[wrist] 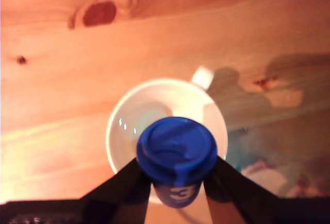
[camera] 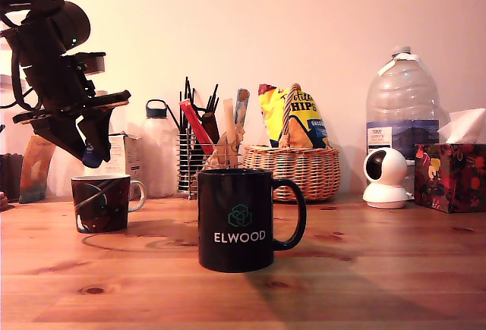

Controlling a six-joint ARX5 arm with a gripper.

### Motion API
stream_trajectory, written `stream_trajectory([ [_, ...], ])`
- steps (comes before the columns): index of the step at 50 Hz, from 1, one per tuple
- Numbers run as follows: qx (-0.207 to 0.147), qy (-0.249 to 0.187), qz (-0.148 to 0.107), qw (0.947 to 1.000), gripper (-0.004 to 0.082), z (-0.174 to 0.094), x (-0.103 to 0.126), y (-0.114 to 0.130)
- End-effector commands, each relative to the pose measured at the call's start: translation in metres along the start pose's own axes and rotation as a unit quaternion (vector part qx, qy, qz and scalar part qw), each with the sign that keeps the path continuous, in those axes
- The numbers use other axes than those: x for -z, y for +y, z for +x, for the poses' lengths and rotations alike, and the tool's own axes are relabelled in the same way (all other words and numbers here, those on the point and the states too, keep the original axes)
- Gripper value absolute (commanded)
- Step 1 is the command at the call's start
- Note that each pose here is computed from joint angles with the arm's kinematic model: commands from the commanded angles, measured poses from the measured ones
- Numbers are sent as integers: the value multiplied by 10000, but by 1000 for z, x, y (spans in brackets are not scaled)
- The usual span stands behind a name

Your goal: Pick up the coffee capsules from the table one by one and drop them inside the nearest coffee cup

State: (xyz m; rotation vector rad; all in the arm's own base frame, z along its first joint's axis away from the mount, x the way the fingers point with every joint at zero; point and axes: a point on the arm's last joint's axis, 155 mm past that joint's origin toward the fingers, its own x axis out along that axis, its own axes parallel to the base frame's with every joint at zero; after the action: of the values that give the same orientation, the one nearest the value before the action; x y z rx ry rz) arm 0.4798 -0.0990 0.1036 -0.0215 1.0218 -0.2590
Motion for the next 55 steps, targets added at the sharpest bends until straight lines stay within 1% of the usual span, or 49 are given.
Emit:
stream_trajectory([
  [1, -11, 63, -1, 10000, 74, 9, 2, 3],
  [12, -10, 11, 7, 10000, 75, 9, -1, 3],
  [14, -10, -3, 9, 10000, 89, 9, -1, 3],
  [15, -10, -10, 12, 10000, 113, 9, -2, 3],
  [17, -10, -27, 14, 10000, 211, 9, -3, 3],
  [19, -8, -33, 27, 10000, 356, 9, -3, 3],
  [21, -9, -25, 28, 10000, 520, 9, -3, 3],
  [23, -16, -29, 20, 10000, 622, 9, -3, 4],
  [25, -17, -29, 18, 10000, 666, 9, -3, 5],
  [26, -11, -31, 124, 9999, 669, 9, -3, 4],
  [43, -6, -74, 256, 9996, 650, 8, -5, 4],
  [50, 24, -85, 271, 9996, 566, 3, -6, 2],
  [53, 57, -121, 279, 9995, 517, -3, -8, 0],
  [55, 94, -132, 284, 9995, 466, -7, -8, -3],
])
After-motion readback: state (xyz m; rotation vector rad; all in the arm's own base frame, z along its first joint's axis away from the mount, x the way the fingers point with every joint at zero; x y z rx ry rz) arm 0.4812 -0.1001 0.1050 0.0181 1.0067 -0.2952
